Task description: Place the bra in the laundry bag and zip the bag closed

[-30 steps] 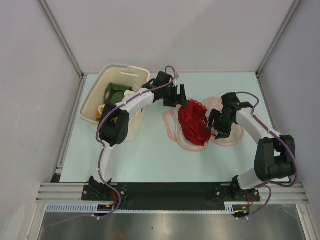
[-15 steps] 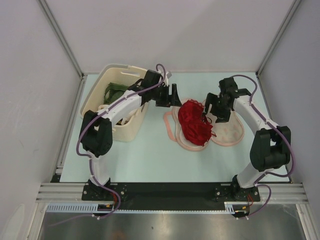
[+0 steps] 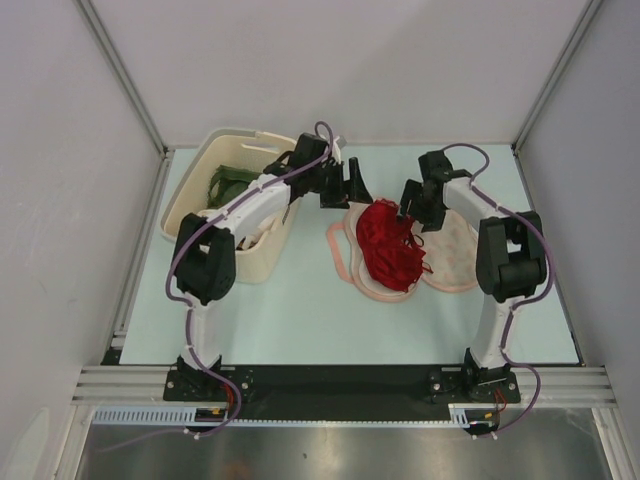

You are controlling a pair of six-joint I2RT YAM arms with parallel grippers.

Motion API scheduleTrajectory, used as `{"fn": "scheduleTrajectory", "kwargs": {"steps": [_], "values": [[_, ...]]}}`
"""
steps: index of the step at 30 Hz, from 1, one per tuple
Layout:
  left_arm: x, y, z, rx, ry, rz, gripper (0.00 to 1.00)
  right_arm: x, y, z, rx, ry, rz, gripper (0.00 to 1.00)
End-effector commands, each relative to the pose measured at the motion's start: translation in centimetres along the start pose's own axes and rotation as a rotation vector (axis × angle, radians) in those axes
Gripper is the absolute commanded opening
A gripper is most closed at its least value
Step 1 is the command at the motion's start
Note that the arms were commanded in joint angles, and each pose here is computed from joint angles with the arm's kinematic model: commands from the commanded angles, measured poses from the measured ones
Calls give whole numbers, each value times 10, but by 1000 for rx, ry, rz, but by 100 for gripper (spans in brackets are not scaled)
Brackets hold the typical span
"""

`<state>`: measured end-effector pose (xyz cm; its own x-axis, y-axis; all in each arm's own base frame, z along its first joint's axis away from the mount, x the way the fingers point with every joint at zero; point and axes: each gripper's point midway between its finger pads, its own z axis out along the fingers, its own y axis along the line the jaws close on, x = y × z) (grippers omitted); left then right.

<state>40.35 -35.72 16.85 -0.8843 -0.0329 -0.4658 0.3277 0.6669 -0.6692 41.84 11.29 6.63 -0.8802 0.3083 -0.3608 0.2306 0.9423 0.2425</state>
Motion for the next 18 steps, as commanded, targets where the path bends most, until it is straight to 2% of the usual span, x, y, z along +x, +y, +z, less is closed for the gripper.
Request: {"fn": "scheduleTrajectory", "kwargs": {"steps": [1,5,9,18], "values": [[-22,-5,7,11,-45,-59,83,-39,5,9,37,-129,33,72],[-20,1,14,4,-38,-94,82,-47,-1,25,84,-154,57,62],[-21,10,13,-15,-42,-113,82,-60,3,27,107,-189,23,45],[-40,14,20,34,-69,-153,83,-65,13,20,79,-188,-48,38]]}}
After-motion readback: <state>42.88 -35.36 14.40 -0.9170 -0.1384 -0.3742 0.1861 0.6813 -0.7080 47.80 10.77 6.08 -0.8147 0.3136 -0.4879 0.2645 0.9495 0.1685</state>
